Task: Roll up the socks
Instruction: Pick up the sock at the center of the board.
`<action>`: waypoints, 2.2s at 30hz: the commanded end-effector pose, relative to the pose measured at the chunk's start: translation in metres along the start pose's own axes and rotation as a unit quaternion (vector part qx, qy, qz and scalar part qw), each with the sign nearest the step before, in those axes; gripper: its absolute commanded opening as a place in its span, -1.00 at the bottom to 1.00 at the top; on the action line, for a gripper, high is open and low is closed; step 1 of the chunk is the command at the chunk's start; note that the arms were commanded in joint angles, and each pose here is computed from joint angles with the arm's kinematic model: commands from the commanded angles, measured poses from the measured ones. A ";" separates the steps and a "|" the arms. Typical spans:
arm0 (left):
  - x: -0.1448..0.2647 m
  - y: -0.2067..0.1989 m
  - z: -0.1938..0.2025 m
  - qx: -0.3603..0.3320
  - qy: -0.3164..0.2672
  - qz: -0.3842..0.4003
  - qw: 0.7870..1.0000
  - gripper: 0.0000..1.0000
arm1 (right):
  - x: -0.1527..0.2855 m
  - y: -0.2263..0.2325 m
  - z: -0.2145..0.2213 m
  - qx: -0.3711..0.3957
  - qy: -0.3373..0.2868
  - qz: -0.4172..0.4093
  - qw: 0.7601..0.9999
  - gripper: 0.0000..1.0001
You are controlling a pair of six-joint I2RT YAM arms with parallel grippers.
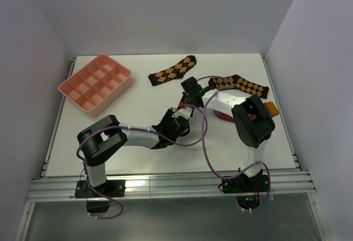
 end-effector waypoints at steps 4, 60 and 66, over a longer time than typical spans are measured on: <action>-0.012 -0.007 0.031 -0.012 0.064 -0.005 0.998 0.05 | -0.001 -0.001 0.011 0.012 0.037 0.006 0.999 -0.94; -0.004 0.108 -0.007 0.261 0.216 -0.041 0.940 -0.99 | 0.189 -0.107 -0.055 -0.019 -0.192 -0.080 0.978 0.61; 0.005 0.152 -0.048 0.287 0.176 -0.104 0.936 -0.99 | 0.198 -0.106 -0.053 -0.009 -0.188 -0.104 0.977 0.59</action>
Point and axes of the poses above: each gripper's point midway between its finger pads, its own x axis back along the fingers, its own y axis along the line the jaws close on, z = x × y, the point moved 8 cm from there along x, back along the fingers
